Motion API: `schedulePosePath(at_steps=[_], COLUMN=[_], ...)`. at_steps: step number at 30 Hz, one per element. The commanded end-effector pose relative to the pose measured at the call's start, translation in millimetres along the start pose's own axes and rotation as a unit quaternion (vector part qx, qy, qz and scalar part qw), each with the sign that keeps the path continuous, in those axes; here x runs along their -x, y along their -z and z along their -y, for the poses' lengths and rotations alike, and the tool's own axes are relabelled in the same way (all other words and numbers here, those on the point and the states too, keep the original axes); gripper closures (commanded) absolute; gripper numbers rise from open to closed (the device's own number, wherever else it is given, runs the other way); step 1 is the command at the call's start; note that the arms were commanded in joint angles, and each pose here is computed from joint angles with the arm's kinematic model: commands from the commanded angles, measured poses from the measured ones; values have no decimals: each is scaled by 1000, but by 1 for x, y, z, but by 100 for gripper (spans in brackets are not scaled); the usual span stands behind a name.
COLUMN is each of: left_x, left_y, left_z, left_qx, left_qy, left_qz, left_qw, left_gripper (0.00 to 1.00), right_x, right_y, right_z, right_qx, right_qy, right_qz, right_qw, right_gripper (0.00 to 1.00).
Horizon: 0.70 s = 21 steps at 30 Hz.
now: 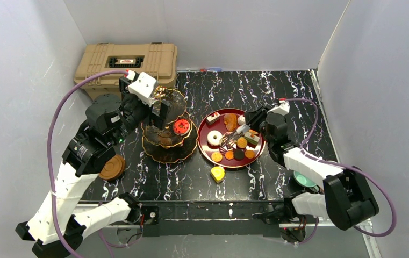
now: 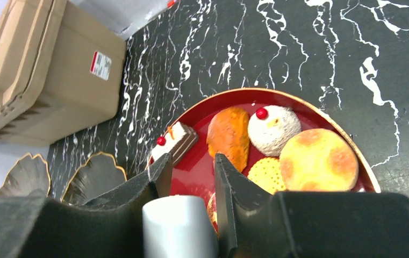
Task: Serve the afternoon tea
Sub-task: Pick up the desert from the tray.
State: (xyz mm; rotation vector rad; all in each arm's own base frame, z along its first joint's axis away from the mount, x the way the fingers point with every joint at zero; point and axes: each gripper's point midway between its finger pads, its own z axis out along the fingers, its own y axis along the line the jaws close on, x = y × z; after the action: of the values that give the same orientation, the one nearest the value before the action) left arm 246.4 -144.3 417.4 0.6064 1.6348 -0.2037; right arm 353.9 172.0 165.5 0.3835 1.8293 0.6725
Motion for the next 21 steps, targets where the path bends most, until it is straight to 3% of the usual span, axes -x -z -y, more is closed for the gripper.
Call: schedulePosePath(at_steps=[1,21], left_x=[13,9], left_y=[10,3], left_z=[-4,3], left_qx=[2,-15], left_qy=[2,0], left_qz=[18,17], left_qw=[1000,1000], left_gripper=[4,5], right_x=[22,3], right_y=[-6,-22], right_z=[-20,1], right_qx=[53,59], right_qy=[-63,-171], right_qz=[56,87], right_qw=[995,980], right_gripper=[76,57])
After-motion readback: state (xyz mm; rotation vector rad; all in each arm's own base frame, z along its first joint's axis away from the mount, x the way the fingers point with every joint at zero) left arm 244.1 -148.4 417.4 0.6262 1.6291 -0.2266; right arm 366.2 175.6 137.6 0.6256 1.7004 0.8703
